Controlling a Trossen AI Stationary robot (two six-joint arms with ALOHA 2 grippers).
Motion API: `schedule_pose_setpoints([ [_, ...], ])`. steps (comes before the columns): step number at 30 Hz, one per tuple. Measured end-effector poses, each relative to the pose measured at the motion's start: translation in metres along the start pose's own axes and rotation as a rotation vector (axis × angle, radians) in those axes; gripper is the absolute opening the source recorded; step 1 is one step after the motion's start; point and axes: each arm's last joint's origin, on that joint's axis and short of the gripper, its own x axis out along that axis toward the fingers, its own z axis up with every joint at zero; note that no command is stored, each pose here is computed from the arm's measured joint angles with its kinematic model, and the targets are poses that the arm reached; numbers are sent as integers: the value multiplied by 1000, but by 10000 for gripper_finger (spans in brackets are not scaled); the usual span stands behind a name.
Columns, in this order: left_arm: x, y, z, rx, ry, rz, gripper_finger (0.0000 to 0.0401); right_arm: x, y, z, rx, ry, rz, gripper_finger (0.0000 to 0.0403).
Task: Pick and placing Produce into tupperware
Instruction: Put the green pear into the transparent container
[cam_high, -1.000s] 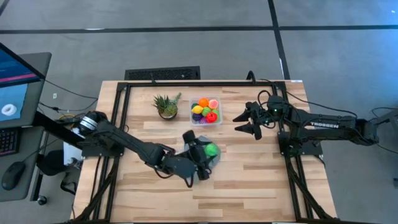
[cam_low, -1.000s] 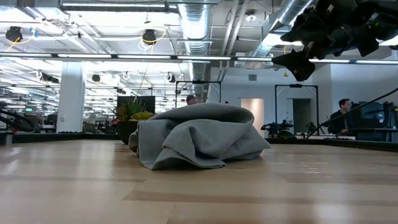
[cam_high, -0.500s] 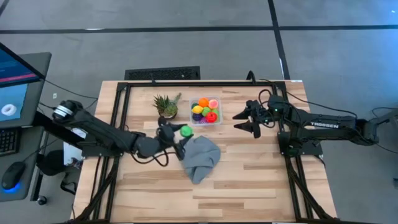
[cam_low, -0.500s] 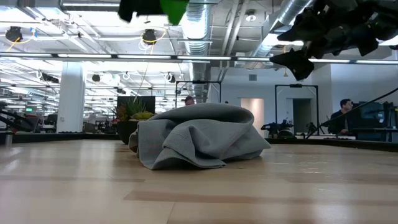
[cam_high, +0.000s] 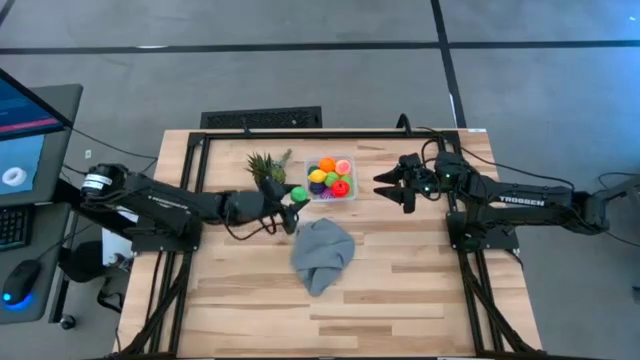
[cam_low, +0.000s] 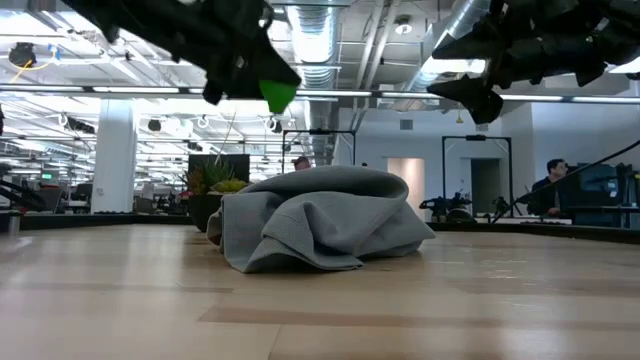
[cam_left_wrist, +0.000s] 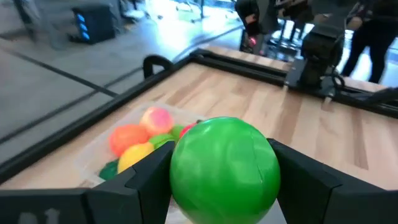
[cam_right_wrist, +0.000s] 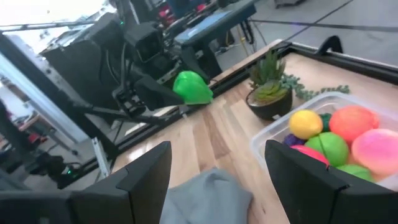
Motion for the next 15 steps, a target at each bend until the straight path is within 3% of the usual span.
schedule_pose_setpoints([
  [8,22,39,2,-60,14,-89,220,0,-1,1,25,-29,-37,281],
  [15,33,57,0,-67,39,-116,220,0,-1,2,33,-46,-59,281],
])
